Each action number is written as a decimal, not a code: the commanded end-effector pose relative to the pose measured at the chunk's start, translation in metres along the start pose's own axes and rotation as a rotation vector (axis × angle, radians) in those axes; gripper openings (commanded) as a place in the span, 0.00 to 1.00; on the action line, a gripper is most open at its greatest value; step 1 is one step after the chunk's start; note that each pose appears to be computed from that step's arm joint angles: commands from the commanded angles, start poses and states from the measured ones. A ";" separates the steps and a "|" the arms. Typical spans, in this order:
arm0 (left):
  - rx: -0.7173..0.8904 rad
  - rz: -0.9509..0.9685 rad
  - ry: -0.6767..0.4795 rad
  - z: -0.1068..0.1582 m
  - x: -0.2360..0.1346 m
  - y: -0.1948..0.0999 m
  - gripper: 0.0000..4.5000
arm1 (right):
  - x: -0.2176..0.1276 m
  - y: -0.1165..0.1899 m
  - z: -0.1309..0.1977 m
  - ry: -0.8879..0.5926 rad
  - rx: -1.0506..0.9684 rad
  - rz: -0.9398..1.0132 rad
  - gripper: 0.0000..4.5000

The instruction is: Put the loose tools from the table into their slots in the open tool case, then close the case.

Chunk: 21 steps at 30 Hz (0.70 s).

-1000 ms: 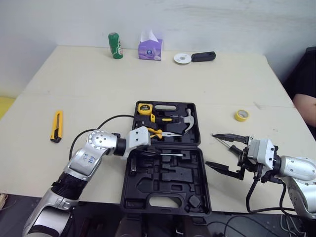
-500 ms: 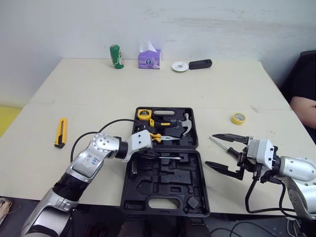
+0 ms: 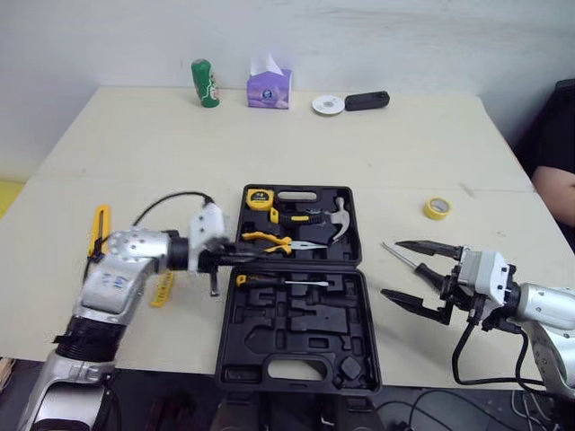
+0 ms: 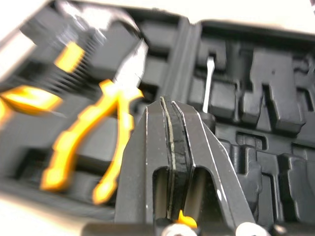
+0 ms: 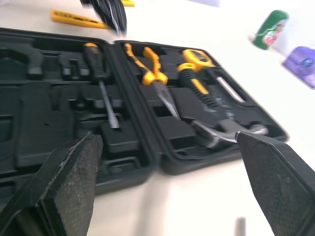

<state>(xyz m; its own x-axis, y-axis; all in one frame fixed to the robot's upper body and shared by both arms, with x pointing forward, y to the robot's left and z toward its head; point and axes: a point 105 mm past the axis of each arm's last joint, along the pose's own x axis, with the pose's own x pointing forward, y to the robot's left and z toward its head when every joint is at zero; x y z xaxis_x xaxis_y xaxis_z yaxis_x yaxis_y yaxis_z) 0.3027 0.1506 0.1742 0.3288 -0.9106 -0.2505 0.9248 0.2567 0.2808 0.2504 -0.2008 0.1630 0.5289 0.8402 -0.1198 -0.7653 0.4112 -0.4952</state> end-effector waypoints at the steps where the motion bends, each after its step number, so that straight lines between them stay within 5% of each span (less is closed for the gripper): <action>1: 0.035 0.050 -0.002 -0.001 -0.031 0.005 0.02 | -0.017 -0.010 0.000 0.024 -0.034 -0.062 1.00; 7: -0.013 0.367 0.093 -0.027 -0.105 0.027 0.02 | -0.069 -0.016 -0.021 0.125 -0.026 -0.247 1.00; 10: -0.151 0.551 0.080 -0.042 -0.149 0.030 0.22 | -0.102 -0.018 -0.035 0.183 -0.015 -0.369 1.00; 17: -0.328 0.958 0.158 -0.095 -0.254 0.014 0.93 | -0.192 -0.017 -0.068 0.358 -0.007 -0.708 1.00; 21: -0.383 1.144 0.190 -0.113 -0.294 0.001 0.99 | -0.239 -0.004 -0.081 0.459 0.029 -0.899 1.00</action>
<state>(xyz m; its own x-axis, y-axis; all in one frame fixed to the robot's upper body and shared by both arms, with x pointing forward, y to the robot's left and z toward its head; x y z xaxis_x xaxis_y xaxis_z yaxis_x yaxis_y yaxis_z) 0.2404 0.4351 0.1313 0.9716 -0.1306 -0.1975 0.1526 0.9832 0.1005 0.1733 -0.4139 0.1205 0.9917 0.1037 -0.0762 -0.1284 0.8355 -0.5342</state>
